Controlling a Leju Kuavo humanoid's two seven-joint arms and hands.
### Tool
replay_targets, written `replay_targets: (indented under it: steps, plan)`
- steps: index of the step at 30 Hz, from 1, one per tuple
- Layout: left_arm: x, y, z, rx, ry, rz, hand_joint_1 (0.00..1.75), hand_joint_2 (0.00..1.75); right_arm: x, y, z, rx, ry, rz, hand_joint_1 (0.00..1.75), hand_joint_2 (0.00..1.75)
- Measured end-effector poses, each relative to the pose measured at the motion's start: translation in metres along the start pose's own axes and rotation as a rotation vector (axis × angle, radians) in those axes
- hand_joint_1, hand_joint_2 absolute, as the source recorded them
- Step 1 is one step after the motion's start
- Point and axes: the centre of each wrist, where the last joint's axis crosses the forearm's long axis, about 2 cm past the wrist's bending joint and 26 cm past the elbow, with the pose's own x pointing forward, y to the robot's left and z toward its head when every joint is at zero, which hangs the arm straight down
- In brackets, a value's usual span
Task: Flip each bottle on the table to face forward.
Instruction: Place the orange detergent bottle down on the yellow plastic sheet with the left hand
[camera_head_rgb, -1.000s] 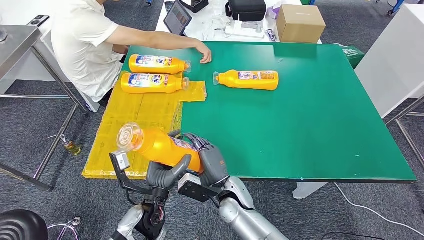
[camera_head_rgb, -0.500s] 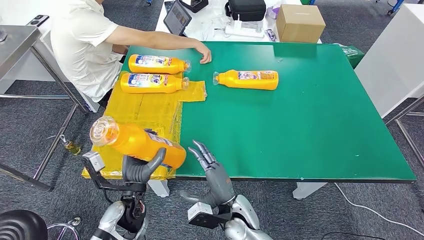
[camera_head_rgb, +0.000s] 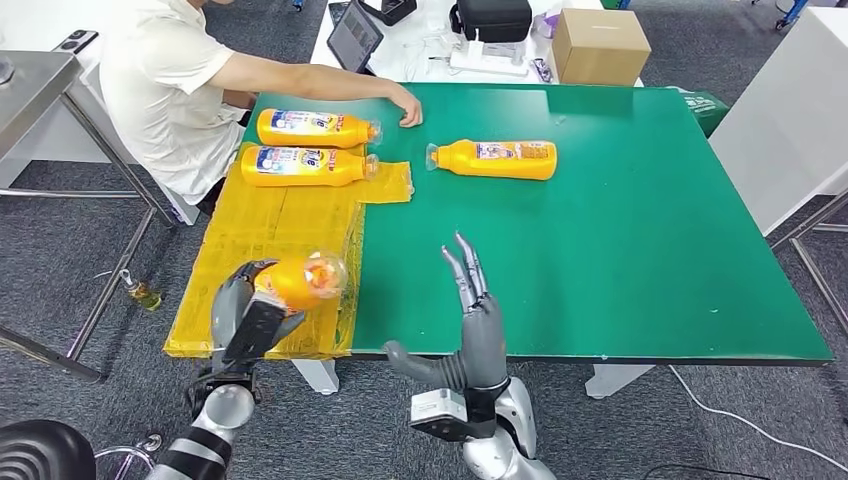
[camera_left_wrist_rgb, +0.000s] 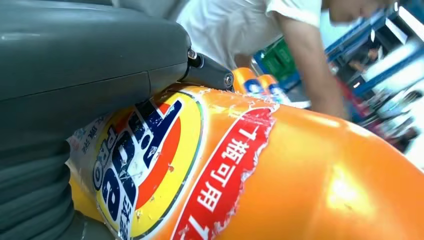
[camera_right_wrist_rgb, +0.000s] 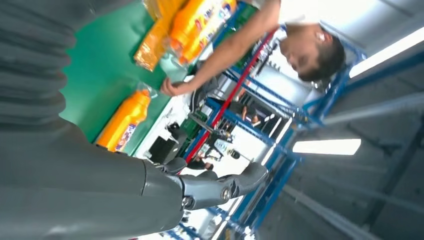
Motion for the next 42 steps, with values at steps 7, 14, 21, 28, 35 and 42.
replay_targets:
  steps: [7, 14, 21, 28, 35, 42]
  plan:
    - [-0.023, 0.011, -0.038, -0.226, 0.015, -0.271, 1.66, 1.75, 0.002, 0.0, -0.004, -0.039, 0.025, -0.033, 0.0, 0.0]
    - [-0.027, 0.019, -0.068, -0.352, 0.062, -0.319, 0.15, 1.75, 0.002, 0.001, -0.003, -0.055, 0.047, -0.058, 0.0, 0.0]
    - [-0.032, 0.021, -0.082, -0.469, 0.094, -0.325, 0.0, 1.75, 0.004, 0.003, -0.002, -0.066, 0.068, -0.087, 0.0, 0.0]
    - [-0.041, 0.023, -0.083, -0.545, 0.099, -0.336, 0.0, 1.75, 0.002, 0.005, 0.001, -0.067, 0.095, -0.108, 0.0, 0.0]
    - [-0.043, 0.023, -0.081, -0.559, 0.076, -0.391, 0.0, 1.75, 0.001, 0.007, 0.002, -0.056, 0.101, -0.114, 0.0, 0.0]
    - [-0.044, 0.023, -0.08, -0.557, 0.063, -0.405, 0.0, 1.75, 0.0, 0.008, 0.003, -0.049, 0.103, -0.112, 0.0, 0.0]
